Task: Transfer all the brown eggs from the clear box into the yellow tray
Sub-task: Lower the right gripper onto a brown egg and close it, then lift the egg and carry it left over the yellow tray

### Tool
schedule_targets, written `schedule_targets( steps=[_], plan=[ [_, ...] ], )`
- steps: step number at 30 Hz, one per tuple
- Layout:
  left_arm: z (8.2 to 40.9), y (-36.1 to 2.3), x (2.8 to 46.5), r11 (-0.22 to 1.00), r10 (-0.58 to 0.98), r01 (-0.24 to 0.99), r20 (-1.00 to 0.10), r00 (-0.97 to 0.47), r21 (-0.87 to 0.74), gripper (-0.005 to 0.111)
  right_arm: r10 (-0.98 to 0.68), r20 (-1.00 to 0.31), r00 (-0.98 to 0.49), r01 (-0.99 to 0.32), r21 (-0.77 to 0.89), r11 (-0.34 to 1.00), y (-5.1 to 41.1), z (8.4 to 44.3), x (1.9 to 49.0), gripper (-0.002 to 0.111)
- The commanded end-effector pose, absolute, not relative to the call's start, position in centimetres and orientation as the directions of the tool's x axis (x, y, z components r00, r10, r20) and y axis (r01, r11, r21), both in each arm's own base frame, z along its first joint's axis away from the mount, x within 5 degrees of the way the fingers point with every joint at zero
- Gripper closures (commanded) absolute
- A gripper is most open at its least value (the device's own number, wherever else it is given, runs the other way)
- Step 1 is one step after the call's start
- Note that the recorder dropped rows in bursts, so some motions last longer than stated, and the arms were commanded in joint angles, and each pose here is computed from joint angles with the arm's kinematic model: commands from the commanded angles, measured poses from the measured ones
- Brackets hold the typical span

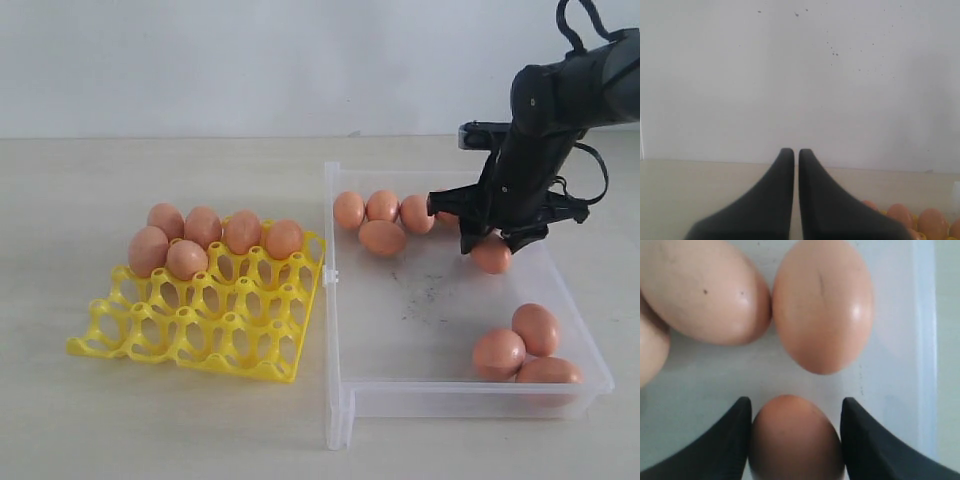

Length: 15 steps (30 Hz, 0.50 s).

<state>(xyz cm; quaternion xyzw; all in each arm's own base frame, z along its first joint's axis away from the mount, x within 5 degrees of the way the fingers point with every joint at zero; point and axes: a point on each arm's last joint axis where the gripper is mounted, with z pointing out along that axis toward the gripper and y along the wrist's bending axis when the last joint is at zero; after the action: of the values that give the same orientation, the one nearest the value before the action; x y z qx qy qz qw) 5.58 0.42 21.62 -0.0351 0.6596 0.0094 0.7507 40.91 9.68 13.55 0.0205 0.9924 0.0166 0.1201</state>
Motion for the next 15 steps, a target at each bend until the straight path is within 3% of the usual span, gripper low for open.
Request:
schedule_targets(
  steps=[1, 4, 9, 11, 12, 15],
  plan=[
    [21.8, 0.4, 5.5, 0.997, -0.033, -0.058, -0.99, 0.139, -0.042, 0.103, -0.09, -0.205, -0.975, -0.088, -0.017, 0.996, 9.0, 13.7, 40.6, 0.108],
    [21.8, 0.4, 5.5, 0.997, -0.033, -0.058, -0.99, 0.139, -0.042, 0.103, -0.112, -0.268, -0.957, -0.119, 0.01, 0.993, 9.4, 13.5, 41.0, 0.108],
    [21.8, 0.4, 5.5, 0.997, -0.033, -0.058, -0.99, 0.139, -0.042, 0.103, -0.094, -0.546, -0.833, -0.158, 0.072, 0.985, 10.9, 11.8, 40.6, 0.108],
    [21.8, 0.4, 5.5, 0.997, -0.033, -0.058, -0.99, 0.139, -0.042, 0.103, -0.084, -0.676, -0.732, -0.19, 0.084, 0.978, 11.5, 11.3, 39.7, 0.108],
    [21.8, 0.4, 5.5, 0.997, -0.033, -0.058, -0.99, 0.139, -0.042, 0.103, -0.058, -0.808, -0.586, -0.229, 0.097, 0.969, 12.1, 11.2, 38.3, 0.108],
    [21.8, 0.4, 5.5, 0.997, -0.033, -0.058, -0.99, 0.139, -0.042, 0.103, 0.032, -0.954, -0.297, -0.297, 0.124, 0.947, 12.5, 11.8, 35.4, 0.108]
  ],
)
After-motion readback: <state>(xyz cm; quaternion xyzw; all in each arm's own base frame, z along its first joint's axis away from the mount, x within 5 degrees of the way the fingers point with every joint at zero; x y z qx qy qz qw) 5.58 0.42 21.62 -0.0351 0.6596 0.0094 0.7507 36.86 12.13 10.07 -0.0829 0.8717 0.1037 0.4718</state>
